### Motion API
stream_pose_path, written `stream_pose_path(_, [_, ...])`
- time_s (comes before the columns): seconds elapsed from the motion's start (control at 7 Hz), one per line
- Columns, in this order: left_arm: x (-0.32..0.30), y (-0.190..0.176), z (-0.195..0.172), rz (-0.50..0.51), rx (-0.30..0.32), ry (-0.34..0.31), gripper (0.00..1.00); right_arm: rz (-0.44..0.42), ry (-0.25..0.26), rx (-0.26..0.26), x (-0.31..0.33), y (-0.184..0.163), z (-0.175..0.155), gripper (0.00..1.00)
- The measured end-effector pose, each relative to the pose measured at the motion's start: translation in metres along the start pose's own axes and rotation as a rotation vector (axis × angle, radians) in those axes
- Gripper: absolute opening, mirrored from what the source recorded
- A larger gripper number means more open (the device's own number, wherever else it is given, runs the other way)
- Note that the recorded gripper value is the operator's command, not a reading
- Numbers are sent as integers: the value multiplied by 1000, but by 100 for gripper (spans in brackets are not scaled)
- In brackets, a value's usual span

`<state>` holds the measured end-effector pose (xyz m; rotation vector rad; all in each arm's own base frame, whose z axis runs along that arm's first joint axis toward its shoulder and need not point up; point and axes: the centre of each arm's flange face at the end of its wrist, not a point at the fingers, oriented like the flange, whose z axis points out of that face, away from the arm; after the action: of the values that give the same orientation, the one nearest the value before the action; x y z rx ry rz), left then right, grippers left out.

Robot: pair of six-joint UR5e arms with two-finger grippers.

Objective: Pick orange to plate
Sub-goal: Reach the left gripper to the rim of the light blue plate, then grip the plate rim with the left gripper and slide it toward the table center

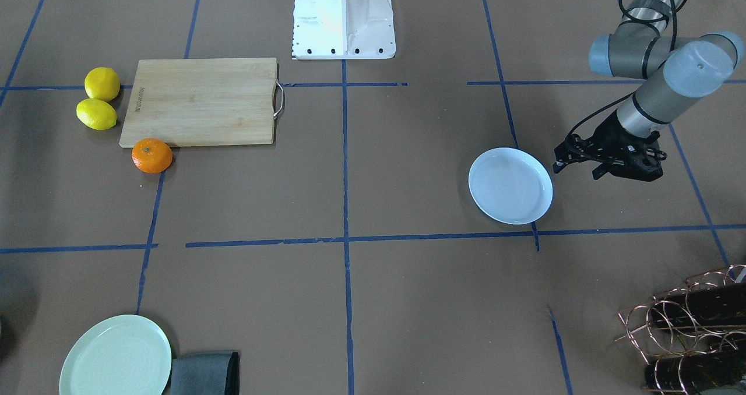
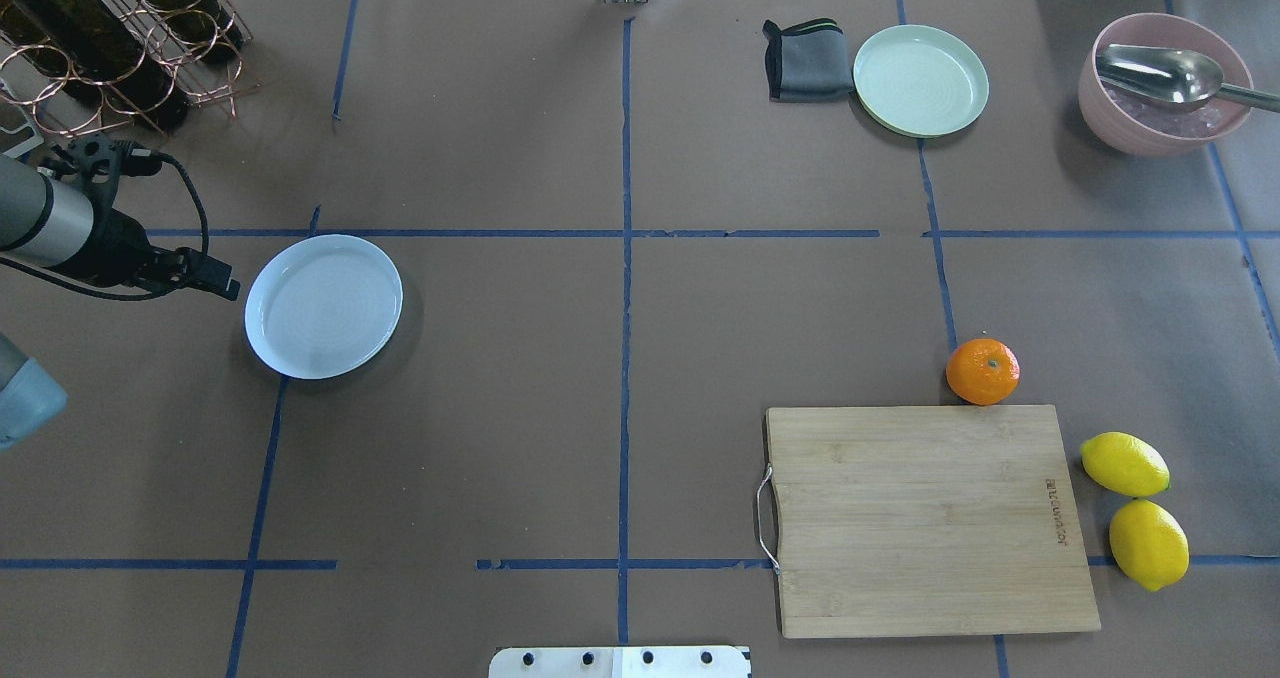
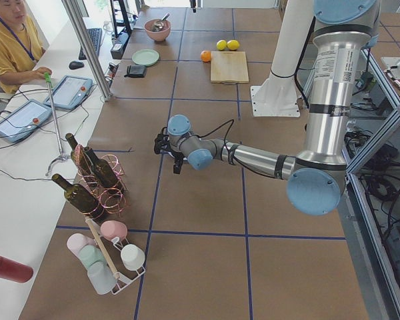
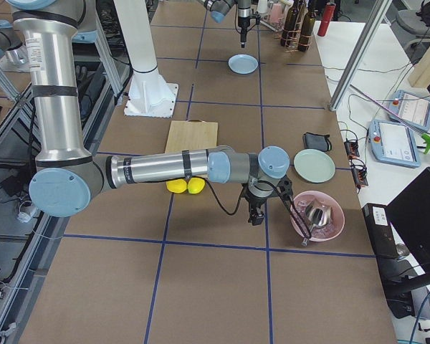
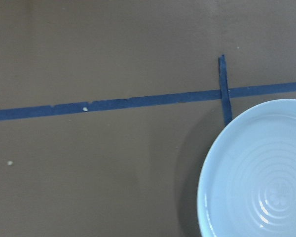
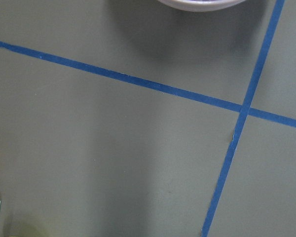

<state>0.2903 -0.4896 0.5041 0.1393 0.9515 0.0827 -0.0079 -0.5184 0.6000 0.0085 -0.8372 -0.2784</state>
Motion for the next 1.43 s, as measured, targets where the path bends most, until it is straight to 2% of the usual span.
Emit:
stream_pose_path(0.29, [26, 3, 31, -2, -44, 6, 83, -2, -1, -7, -2, 0, 4, 100])
stream_pose_path(0.43, [29, 4, 40, -6, -56, 2, 72, -4, -2, -6, -4, -1, 3, 100])
stream_pose_path(0.57, [29, 5, 44, -7, -64, 0, 44, -6, -3, -5, -5, -1, 3, 100])
stream_pose_path(0.71, [30, 5, 46, -8, -66, -1, 0, -6, -4, -5, -5, -1, 3, 100])
stream_pose_path(1.14, [32, 5, 45, -8, -66, 4, 0, -3, -4, -8, -4, -1, 5, 100])
stream_pose_path(1.43, [56, -7, 36, -30, -46, 35, 0, -2, -4, -9, -3, -1, 5, 100])
